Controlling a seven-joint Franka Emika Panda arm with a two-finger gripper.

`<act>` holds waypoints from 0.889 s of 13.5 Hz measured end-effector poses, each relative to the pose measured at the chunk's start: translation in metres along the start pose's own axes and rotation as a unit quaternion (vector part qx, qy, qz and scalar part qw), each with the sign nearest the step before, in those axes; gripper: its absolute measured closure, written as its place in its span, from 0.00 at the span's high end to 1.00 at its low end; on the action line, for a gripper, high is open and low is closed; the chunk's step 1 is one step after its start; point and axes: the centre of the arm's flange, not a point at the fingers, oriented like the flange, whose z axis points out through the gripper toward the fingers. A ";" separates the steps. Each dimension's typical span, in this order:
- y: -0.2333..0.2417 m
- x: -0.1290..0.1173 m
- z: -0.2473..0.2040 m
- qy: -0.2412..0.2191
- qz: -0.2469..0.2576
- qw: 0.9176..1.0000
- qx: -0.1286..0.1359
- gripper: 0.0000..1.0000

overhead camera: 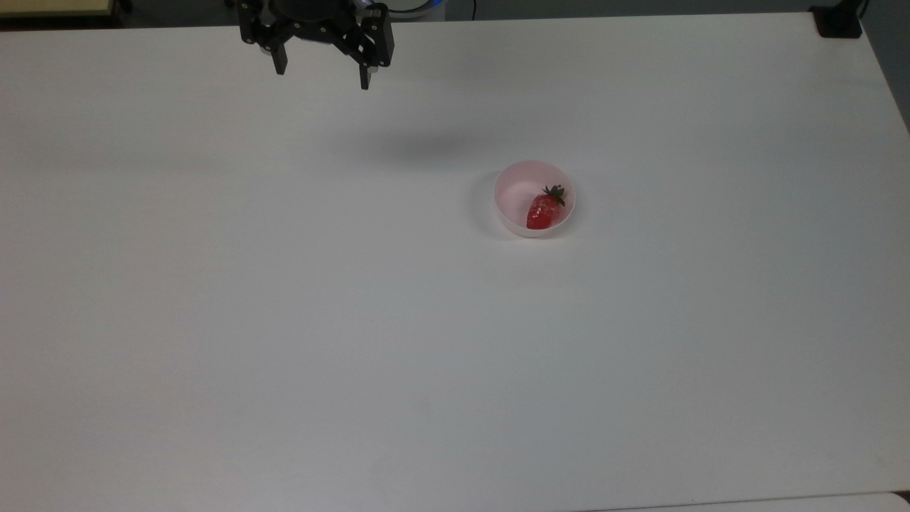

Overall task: Pick up strawberry from bowl
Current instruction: 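Move the open gripper over the pink bowl holding the strawberry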

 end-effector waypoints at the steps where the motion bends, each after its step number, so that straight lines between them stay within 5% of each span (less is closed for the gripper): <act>1: 0.001 0.000 0.000 0.000 0.001 1.000 0.000 1.00; 12: 0.026 0.000 -0.008 0.002 0.003 1.000 0.011 1.00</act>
